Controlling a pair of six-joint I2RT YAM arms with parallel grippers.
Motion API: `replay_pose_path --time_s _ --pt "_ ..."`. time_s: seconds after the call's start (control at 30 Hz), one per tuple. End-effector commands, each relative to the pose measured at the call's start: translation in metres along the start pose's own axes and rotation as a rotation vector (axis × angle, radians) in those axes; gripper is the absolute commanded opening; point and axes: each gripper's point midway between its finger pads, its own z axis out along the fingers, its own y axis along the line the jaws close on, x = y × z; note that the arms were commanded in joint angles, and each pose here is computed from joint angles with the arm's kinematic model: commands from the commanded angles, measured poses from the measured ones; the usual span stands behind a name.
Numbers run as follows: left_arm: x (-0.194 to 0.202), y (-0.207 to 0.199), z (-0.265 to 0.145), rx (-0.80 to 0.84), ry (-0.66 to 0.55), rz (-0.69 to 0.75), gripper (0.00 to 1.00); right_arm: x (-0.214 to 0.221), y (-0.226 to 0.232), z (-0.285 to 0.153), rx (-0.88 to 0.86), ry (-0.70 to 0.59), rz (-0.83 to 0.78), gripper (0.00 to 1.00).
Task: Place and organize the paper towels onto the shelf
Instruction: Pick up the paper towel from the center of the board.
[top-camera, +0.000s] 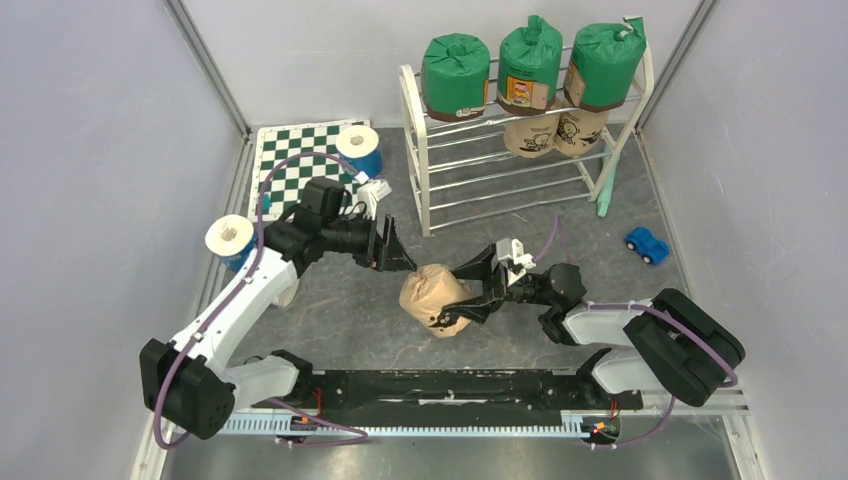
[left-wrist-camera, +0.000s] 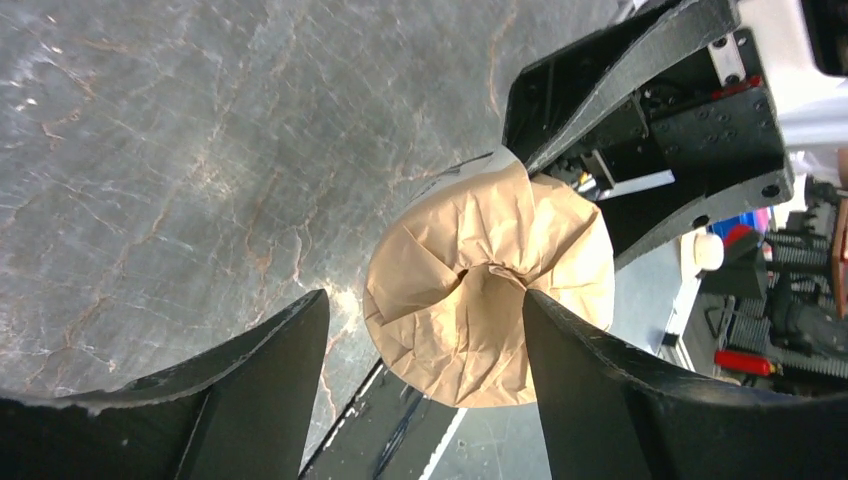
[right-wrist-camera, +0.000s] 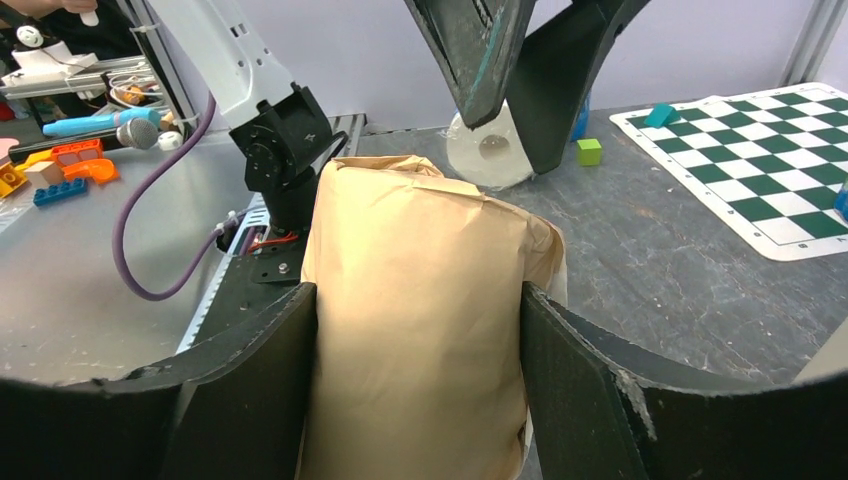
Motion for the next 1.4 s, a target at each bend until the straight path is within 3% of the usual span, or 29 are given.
replay_pose_path --time_s 0.0,0.6,0.77,0.93,1.0,1.07,1.23,1.27,1.37 --pt "0.016 -0.009 0.002 0.090 0.081 0.041 0.76 -0.037 0.007 0.006 -0.056 -0.105 -0.153 0.62" --pt "0.037 -0.032 0.032 0.191 0.214 0.063 0.66 -0.039 0.007 0.008 -0.067 -0.111 -0.145 0.61" --pt "0.037 -0.042 0.035 0.226 0.218 0.072 0.51 -0.037 0.006 0.009 -0.070 -0.109 -0.138 0.61" --pt "0.036 -0.049 0.035 0.246 0.212 0.076 0.24 -0.036 0.006 0.009 -0.069 -0.106 -0.135 0.62" --pt "0.032 -0.049 0.034 0.231 0.191 0.080 0.08 -0.036 0.004 0.009 -0.057 -0.104 -0.140 0.67" --pt "0.027 -0.047 0.032 0.194 0.164 0.083 0.02 -0.035 0.000 0.007 -0.030 -0.096 -0.156 0.74" --pt "0.015 -0.029 0.025 0.016 0.083 0.045 0.02 -0.026 -0.026 0.001 0.108 -0.022 -0.236 0.88" --pt "0.013 -0.025 0.022 -0.019 0.069 0.034 0.02 -0.022 -0.034 -0.002 0.151 0.005 -0.245 0.96" --pt "0.007 -0.011 0.017 -0.135 0.011 -0.016 0.02 -0.024 -0.055 -0.014 0.285 0.056 -0.330 0.98"
